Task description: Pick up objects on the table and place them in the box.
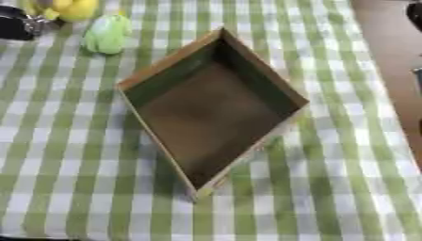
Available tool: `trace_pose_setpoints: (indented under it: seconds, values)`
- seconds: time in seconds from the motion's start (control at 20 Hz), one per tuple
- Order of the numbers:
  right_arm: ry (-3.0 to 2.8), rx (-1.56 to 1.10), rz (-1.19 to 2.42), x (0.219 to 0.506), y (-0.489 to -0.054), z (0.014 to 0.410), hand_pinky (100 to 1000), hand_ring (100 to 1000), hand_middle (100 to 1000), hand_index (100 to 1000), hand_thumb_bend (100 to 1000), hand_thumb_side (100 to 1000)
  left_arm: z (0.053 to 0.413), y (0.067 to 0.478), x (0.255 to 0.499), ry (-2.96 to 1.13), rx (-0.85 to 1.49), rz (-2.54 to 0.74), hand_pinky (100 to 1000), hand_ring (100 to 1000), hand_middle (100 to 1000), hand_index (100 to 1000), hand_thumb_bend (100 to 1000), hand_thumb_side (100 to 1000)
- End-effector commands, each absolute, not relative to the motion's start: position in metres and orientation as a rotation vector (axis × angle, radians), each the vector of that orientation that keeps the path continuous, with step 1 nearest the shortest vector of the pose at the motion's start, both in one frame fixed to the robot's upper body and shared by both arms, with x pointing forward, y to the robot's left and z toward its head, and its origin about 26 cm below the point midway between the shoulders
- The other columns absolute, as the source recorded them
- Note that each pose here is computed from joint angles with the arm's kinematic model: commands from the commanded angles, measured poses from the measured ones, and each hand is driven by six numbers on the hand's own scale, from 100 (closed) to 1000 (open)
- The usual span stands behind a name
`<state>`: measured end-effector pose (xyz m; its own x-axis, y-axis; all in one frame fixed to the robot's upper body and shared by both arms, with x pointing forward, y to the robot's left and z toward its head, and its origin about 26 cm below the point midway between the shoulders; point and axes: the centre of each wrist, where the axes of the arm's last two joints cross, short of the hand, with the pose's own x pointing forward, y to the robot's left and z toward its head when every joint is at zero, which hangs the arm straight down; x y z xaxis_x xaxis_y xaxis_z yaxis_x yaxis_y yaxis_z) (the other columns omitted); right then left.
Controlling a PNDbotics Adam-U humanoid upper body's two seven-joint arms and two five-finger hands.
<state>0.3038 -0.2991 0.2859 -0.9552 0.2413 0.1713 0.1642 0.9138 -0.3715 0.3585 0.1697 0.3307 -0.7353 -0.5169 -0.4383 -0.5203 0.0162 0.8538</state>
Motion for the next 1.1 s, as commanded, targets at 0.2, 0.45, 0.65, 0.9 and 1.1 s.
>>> trace_pose_setpoints:
  seconds: [0.2, 0.45, 0.65, 0.9, 1.1]
  values:
    - [-2.915, -0.344, 0.559, 0.298, -0.302, 0.304, 837, 846, 678, 929, 100, 470, 0.335, 0.11, 0.327, 2.177, -0.877, 1.828, 437, 516, 512, 651, 169, 100]
    - [-2.927, -0.366, 0.559, 0.297, -0.304, 0.307, 836, 836, 679, 927, 100, 470, 0.322, 0.077, 0.324, 2.181, -0.718, 1.872, 441, 515, 513, 649, 123, 100]
    - [-2.926, -0.375, 0.559, 0.297, -0.305, 0.307, 837, 838, 679, 928, 100, 470, 0.307, 0.064, 0.329, 2.164, -0.648, 1.959, 442, 515, 515, 652, 100, 100]
    - [-2.924, -0.37, 0.56, 0.297, -0.304, 0.306, 837, 839, 678, 928, 100, 470, 0.29, 0.05, 0.339, 2.121, -0.613, 2.061, 449, 519, 527, 669, 100, 100]
    - [-2.927, -0.365, 0.559, 0.298, -0.303, 0.306, 837, 838, 678, 928, 100, 470, 0.272, 0.045, 0.352, 2.069, -0.612, 2.187, 472, 533, 545, 688, 104, 100]
